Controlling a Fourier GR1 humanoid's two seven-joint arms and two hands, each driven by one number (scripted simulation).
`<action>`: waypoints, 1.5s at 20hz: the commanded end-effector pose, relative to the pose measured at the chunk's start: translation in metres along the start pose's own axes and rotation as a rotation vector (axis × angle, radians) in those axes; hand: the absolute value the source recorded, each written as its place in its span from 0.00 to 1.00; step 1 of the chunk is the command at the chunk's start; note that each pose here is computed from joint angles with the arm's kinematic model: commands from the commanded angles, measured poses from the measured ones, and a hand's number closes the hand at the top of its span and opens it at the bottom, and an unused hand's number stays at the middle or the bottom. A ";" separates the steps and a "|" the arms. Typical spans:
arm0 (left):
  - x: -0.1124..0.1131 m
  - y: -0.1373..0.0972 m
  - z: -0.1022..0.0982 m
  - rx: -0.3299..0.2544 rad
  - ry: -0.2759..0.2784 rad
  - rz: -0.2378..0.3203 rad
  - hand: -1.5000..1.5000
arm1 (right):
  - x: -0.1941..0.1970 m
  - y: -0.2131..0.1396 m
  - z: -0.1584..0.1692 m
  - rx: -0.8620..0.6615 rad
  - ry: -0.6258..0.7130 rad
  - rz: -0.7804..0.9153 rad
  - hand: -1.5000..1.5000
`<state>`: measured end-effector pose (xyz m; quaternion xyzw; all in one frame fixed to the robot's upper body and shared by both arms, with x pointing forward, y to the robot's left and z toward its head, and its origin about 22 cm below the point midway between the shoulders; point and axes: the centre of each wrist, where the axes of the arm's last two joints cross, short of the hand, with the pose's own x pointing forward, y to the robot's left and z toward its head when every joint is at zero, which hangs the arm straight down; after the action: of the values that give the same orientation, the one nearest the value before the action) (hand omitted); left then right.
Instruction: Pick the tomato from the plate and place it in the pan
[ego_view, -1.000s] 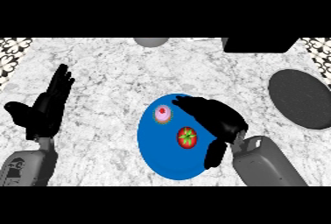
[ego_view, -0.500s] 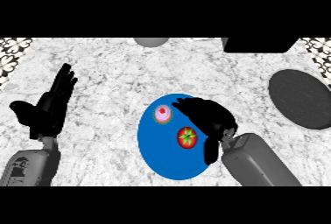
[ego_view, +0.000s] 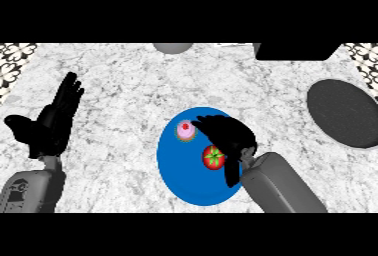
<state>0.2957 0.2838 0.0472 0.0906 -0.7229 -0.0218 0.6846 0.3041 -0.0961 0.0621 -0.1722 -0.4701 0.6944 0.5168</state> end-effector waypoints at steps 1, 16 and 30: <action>0.013 -0.023 0.003 -0.006 -0.004 0.009 0.50 | -0.007 0.001 -0.007 0.026 0.037 0.028 0.00; -0.001 -0.020 0.013 -0.007 -0.009 0.018 0.50 | -0.002 0.053 -0.032 0.089 -0.123 0.085 1.00; 0.012 -0.005 -0.012 0.029 -0.001 -0.008 0.50 | -0.041 0.041 -0.016 -0.144 0.503 -0.288 1.00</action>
<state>0.3028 0.2753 0.0526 0.0948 -0.7236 -0.0193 0.6834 0.3086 -0.1107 0.0145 -0.2480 -0.4357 0.6068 0.6168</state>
